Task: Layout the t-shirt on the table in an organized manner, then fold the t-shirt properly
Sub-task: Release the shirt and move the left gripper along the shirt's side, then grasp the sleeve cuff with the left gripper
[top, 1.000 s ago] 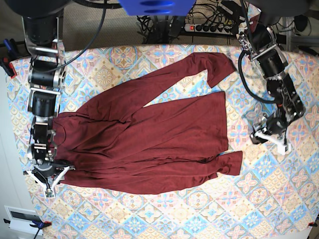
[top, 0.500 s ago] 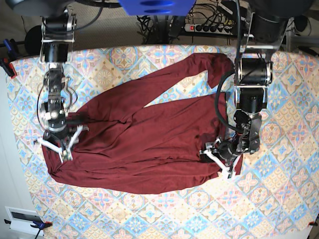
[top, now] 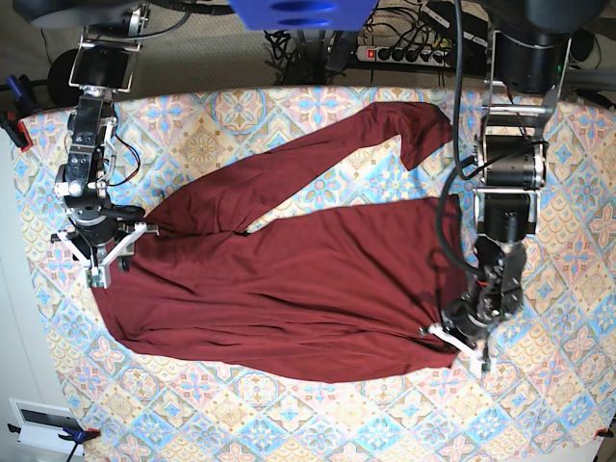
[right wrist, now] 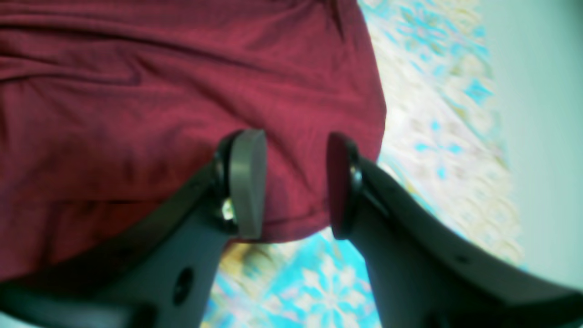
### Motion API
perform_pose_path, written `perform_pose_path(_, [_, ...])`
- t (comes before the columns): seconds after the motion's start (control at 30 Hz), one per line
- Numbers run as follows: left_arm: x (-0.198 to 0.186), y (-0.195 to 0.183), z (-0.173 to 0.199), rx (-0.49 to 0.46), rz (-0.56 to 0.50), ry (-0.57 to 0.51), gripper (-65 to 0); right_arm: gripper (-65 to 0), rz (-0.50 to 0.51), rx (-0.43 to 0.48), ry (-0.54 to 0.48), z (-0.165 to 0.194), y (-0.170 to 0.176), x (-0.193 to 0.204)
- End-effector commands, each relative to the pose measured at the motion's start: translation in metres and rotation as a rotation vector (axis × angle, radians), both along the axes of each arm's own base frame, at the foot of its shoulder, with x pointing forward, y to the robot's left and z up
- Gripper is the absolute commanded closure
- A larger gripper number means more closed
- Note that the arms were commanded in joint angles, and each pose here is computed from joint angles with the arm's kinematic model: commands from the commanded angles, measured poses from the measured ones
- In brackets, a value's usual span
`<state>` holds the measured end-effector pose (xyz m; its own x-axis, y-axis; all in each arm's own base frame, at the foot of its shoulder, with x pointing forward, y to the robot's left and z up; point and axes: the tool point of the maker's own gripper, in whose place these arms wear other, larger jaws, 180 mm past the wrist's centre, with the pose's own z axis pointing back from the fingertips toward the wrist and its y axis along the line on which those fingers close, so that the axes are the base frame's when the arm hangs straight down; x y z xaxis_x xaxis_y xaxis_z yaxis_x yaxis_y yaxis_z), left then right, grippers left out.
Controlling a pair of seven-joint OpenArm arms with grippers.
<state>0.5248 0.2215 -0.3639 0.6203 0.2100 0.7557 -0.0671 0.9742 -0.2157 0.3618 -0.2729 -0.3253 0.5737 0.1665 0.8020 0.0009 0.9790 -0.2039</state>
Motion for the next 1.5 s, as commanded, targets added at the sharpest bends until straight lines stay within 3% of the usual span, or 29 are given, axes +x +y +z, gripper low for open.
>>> perform_pose_path(0.0, [0.022,0.008,0.037,0.006,0.012,-0.094,-1.7,-21.5,-0.008,-0.010,-0.067,0.021,-0.008,0.006])
perform_pose_path(0.13, [0.034,0.036,0.068,0.047,0.053,-0.185,-1.7,-21.5,0.020,0.019,-0.053,0.015,-0.003,-0.003])
perform_pose_path(0.27, [0.039,0.050,0.074,0.104,0.060,-0.189,-3.1,-21.5,0.030,0.017,-0.046,0.013,-0.001,-0.005])
perform_pose_path(0.5, [0.026,0.069,0.062,0.117,0.076,-0.105,-24.4,-21.5,0.030,0.012,-0.021,0.011,0.000,-0.007])
perform_pose_path(0.6, [0.011,0.076,0.049,0.053,0.100,-0.046,-31.1,-21.5,0.035,0.008,-0.026,0.015,0.002,-0.007])
perform_pose_path(0.73, [-0.026,0.105,0.049,-0.088,0.153,-0.024,-31.4,-21.5,0.038,0.008,-0.029,0.016,0.003,-0.007])
perform_pose_path(0.87, [-0.081,0.110,0.055,-0.185,0.128,-0.020,-31.4,-21.5,0.036,0.010,-0.025,0.014,0.003,-0.007])
perform_pose_path(1.0, [-0.142,0.097,0.053,-0.177,0.073,-0.013,-31.4,-21.5,0.035,0.013,-0.021,0.012,0.003,-0.007])
perform_pose_path(1.2, [-0.222,0.036,0.056,-0.134,-0.091,-0.007,-31.4,-21.5,0.034,0.013,-0.020,0.012,0.002,-0.007])
perform_pose_path(1.33, [-0.254,0.012,0.037,-0.119,-0.144,0.064,-31.4,-21.5,0.034,0.015,-0.020,0.012,0.003,-0.008])
perform_pose_path(1.47, [-0.267,-0.023,0.013,-0.088,-0.277,0.158,-31.4,-21.5,0.035,0.014,-0.002,0.006,0.004,-0.014])
